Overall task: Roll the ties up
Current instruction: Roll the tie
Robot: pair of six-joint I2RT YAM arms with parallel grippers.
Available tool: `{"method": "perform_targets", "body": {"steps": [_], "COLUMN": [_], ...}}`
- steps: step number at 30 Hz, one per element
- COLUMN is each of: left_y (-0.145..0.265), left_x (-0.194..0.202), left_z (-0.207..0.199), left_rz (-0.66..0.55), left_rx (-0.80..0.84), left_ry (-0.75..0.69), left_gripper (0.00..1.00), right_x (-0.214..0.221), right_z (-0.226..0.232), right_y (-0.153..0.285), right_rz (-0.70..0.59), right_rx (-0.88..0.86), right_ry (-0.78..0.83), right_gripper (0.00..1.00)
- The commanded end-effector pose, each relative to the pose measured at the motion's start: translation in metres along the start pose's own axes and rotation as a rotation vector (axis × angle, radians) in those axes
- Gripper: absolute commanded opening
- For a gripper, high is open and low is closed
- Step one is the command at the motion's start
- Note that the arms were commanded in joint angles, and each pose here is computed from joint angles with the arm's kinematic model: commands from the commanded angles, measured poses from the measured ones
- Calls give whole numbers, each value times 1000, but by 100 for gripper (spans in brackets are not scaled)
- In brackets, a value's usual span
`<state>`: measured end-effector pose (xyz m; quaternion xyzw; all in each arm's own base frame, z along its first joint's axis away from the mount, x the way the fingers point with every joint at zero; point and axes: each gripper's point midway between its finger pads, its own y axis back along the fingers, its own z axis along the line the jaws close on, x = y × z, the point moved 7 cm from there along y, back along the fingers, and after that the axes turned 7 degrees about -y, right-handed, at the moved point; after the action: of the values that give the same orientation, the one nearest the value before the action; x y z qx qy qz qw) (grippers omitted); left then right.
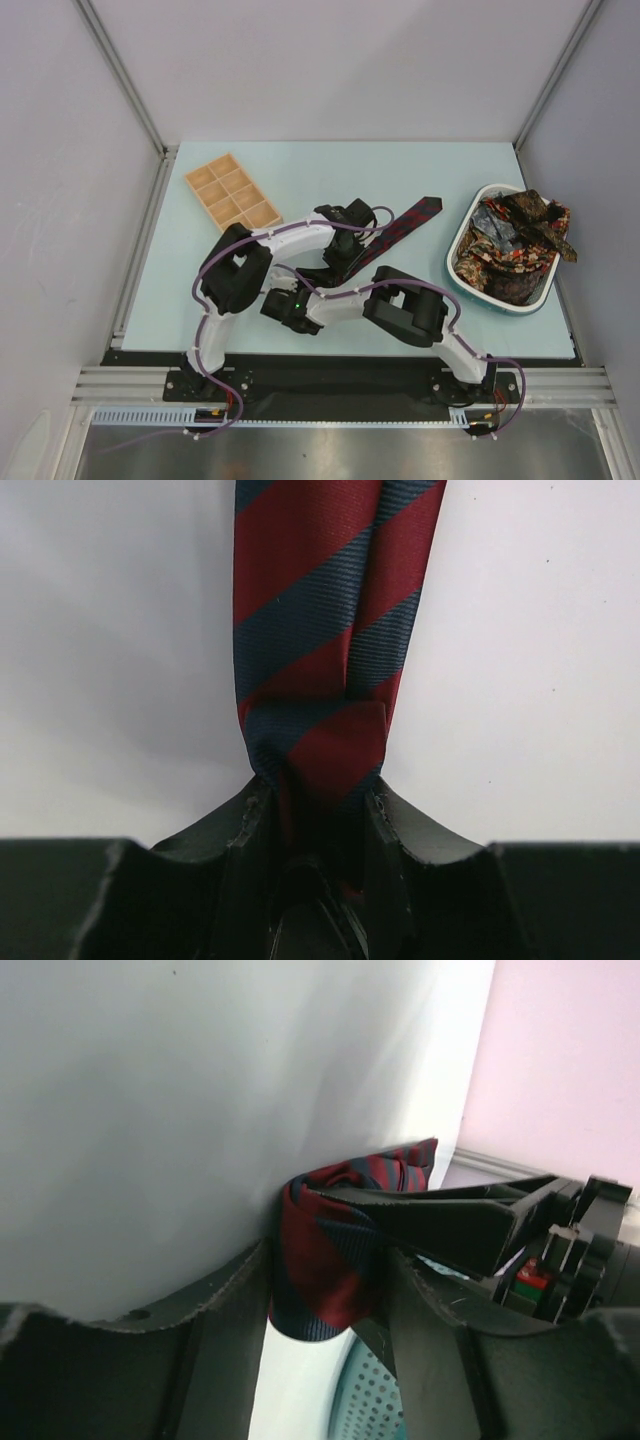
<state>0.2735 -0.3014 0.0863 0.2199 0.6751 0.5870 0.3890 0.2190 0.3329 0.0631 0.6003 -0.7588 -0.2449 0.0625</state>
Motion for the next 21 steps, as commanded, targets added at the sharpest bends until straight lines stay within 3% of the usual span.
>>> {"method": "perform_targets", "body": {"steps": [1,13,21], "left_y": [0,12,16], "left_x": [37,33,17], "left_z": [-12,-9,-9], "left_rz": [218,208,138], "left_rx": [59,29,37], "left_ry": [-6,-11,-16], "left_gripper": [32,35,51], "right_x": [24,30,25], "right_z": [31,38,37], "right_y": [-29,-40,-38], "right_rz": [111,185,163], "right_rx": [-127,-153,-154], "right_ry": [37,0,-21], "right_gripper": [53,26,22]}}
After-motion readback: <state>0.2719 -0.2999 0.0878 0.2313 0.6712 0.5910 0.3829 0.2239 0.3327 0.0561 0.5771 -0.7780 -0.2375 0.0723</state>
